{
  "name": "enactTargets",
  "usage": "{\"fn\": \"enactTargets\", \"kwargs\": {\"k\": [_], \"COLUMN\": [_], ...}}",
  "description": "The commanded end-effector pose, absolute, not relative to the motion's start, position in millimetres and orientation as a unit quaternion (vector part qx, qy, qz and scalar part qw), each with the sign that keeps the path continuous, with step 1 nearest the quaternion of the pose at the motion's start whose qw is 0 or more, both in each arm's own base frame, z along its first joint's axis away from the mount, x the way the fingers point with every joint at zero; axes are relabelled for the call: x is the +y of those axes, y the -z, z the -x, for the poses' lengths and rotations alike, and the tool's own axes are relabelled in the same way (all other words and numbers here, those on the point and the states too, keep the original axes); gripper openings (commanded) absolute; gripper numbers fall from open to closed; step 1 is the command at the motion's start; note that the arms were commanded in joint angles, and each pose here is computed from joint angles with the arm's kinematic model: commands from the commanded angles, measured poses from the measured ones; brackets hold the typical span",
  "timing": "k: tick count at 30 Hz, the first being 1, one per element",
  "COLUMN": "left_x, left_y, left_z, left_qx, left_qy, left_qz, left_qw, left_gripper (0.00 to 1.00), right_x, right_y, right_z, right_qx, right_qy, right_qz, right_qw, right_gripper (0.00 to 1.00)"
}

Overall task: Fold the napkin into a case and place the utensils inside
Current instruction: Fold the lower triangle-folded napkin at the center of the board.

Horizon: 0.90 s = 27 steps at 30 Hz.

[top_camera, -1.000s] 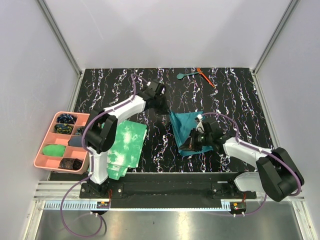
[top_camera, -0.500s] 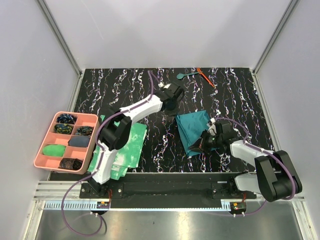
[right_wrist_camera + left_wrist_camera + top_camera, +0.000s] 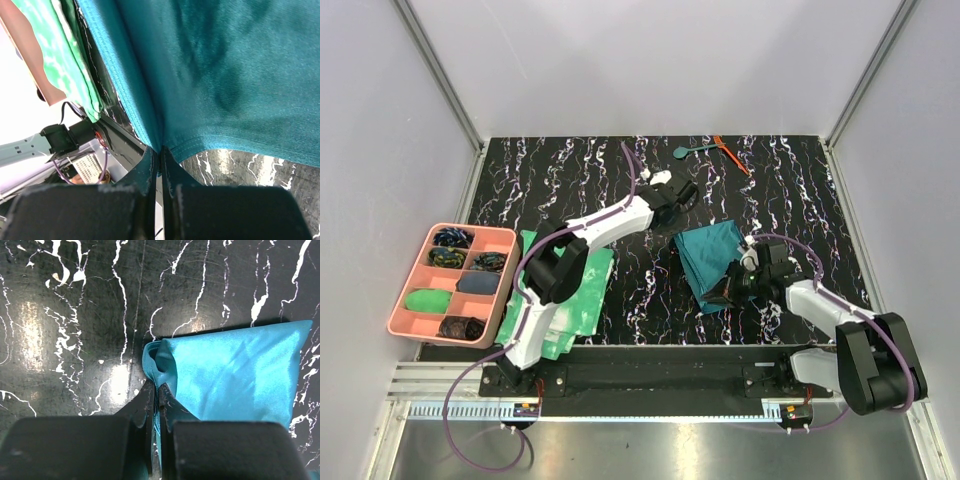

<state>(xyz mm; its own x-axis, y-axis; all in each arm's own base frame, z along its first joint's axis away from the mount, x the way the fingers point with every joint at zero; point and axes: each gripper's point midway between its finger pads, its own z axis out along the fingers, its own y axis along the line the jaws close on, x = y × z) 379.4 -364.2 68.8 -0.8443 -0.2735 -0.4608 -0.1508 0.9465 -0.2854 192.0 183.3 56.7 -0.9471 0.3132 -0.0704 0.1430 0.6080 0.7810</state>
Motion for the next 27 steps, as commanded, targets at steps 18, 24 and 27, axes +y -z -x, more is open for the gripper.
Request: {"fn": "enactTargets", "kwargs": {"k": [18,24,27], "left_x": [-278.4,-278.8,-280.5], "left_y": [-114.3,-119.1,-116.0], "left_z": [-391.1,-386.3,-386.4], "left_qx": [0.938,0.938,0.938], "left_qy": [0.136,0.128,0.112], "left_qz": [0.085,0.067,0.086], "left_qw": [0.308,0.315,0.318], "left_gripper": [0.00,0.00,0.00], "right_x": [285.7,294.0,289.6], "right_y": [-78.9,-88.0,-84.9], "right_z": [-164.2,-162.9,-157.3], "right_qx": [0.882,0.866,0.866], "right_qy": [-0.467,-0.495,-0.496], "right_qz": [-0.018,-0.018,-0.023], "right_qw": [0.056,0.060,0.057], "right_gripper": [0.00,0.00,0.00]}}
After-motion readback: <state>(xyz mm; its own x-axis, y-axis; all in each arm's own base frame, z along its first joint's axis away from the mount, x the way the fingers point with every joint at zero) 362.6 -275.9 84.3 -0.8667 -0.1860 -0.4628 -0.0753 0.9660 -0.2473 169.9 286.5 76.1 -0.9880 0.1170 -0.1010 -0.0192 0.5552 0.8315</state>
